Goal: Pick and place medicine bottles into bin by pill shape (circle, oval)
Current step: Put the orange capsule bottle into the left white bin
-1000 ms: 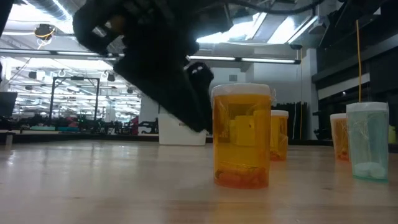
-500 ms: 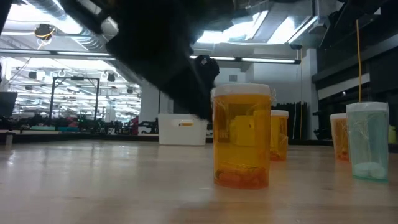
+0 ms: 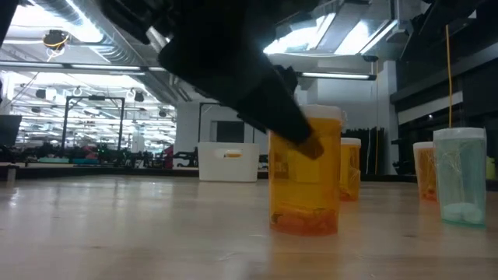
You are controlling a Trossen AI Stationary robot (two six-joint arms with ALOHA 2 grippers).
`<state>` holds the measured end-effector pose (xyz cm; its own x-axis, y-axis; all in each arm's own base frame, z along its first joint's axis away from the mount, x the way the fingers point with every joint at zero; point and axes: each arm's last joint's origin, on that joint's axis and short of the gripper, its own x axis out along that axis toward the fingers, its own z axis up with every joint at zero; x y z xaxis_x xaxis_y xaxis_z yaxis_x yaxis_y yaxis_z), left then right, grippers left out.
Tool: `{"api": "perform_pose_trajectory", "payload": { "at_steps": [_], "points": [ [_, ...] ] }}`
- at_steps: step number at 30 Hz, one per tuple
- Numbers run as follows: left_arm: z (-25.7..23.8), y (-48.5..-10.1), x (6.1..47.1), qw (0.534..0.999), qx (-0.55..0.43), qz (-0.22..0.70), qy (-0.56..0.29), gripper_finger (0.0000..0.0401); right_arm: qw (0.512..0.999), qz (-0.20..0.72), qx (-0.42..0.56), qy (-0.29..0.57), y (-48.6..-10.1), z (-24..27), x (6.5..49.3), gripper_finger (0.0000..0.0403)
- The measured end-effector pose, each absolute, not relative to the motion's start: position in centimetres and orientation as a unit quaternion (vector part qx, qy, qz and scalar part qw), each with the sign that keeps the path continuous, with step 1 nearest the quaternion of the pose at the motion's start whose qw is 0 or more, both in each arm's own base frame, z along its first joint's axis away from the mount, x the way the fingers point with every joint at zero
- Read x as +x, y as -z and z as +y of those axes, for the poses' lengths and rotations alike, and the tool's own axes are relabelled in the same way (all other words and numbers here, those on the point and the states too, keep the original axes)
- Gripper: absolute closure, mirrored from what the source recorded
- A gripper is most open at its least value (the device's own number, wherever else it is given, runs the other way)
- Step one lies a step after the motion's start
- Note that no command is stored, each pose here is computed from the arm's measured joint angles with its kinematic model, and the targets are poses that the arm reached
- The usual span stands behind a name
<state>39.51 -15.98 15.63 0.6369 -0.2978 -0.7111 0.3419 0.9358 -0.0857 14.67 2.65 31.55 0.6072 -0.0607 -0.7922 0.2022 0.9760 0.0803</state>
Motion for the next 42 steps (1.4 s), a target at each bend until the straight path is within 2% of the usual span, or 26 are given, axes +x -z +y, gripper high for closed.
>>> {"api": "perform_pose_trajectory", "payload": {
  "at_steps": [12,20,26,31,36,39,42],
  "points": [
    [-15.8,-15.8,39.8,0.909,0.04,0.372,0.183,0.014,0.892,0.438,0.081,0.074,-31.5,2.6,14.7,0.0073],
    [-15.7,-15.9,39.8,0.909,0.043,0.371,0.184,0.021,0.892,0.438,0.082,0.074,-31.5,2.6,14.7,0.0073],
    [-14.6,-17.5,39.2,0.905,0.068,0.382,0.172,0.0215,0.892,0.438,0.082,0.074,-31.5,2.6,14.6,0.0073],
    [-11.4,-22.0,36.9,0.897,0.138,0.411,0.091,0.0215,0.892,0.438,0.081,0.074,-31.5,2.6,14.7,0.0073],
    [-5.8,-28.3,34.7,0.912,0.187,0.363,-0.03,0.0215,0.892,0.438,0.081,0.074,-31.5,2.6,14.7,0.0073],
    [-1.4,-31.3,33.6,0.921,0.175,0.328,-0.113,0.0215,0.892,0.438,0.081,0.074,-31.5,2.6,14.7,0.0073],
    [3.5,-32.4,32.6,0.919,0.127,0.318,-0.198,0.0215,0.892,0.438,0.081,0.074,-31.5,2.7,14.7,0.0073]
  ]
}}
